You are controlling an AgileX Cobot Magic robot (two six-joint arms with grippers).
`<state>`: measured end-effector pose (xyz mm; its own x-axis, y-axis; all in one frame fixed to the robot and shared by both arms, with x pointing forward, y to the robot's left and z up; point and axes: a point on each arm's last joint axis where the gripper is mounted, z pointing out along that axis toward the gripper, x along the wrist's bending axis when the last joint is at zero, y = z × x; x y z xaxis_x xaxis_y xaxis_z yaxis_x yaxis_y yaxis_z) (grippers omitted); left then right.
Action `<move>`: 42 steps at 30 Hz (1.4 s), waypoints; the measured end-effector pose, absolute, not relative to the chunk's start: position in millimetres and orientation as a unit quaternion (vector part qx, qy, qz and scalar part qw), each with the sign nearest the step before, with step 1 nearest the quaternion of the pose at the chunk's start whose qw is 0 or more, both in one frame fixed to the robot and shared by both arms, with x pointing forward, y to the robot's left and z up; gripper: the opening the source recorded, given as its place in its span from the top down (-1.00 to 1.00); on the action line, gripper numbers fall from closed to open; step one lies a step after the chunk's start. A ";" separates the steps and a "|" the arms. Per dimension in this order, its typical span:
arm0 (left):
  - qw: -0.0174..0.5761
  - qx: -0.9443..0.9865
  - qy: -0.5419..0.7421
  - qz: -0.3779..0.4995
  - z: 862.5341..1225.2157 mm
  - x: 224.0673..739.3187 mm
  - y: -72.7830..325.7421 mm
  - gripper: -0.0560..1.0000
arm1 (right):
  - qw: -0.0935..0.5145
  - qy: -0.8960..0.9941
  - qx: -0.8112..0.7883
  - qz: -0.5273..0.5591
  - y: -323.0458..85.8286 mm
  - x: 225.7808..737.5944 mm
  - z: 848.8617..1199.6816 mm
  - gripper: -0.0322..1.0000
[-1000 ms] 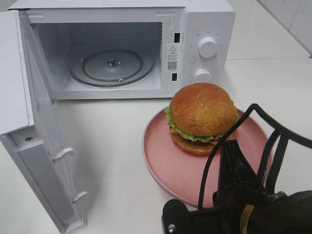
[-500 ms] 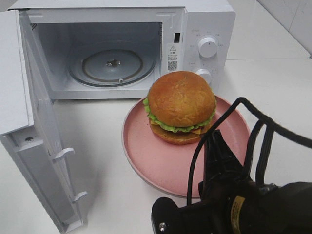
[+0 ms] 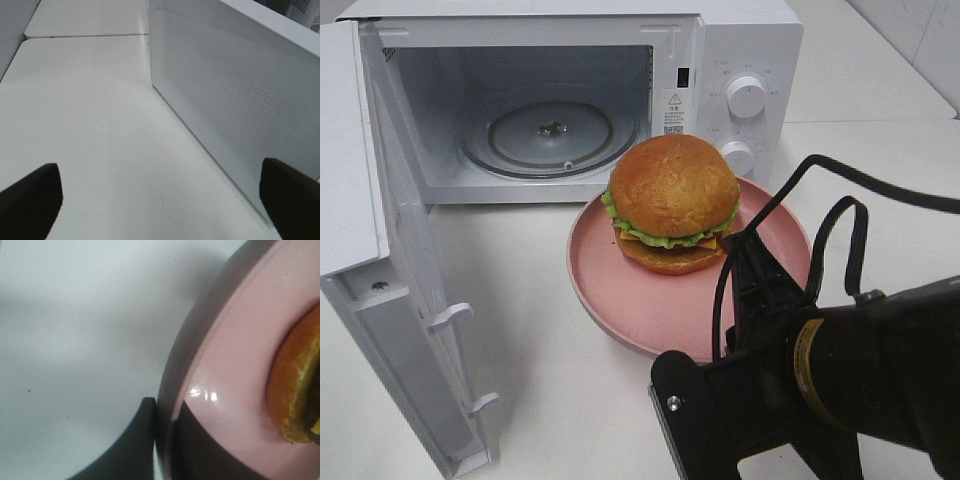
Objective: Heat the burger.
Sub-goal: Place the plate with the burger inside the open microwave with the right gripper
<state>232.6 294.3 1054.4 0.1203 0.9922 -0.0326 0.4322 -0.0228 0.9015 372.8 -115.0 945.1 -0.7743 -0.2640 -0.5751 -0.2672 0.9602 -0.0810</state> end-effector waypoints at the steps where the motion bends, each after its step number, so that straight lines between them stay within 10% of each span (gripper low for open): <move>1: 0.408 0.627 0.568 0.343 1054.4 232.6 294.3 -0.99 | 0.305 0.942 -0.141 0.003 -115.0 372.8 945.1 0.87; 42: 0.408 0.627 0.568 0.343 1054.4 232.6 294.3 -0.99 | 0.207 0.945 -0.246 0.058 -142.4 428.6 952.1 0.87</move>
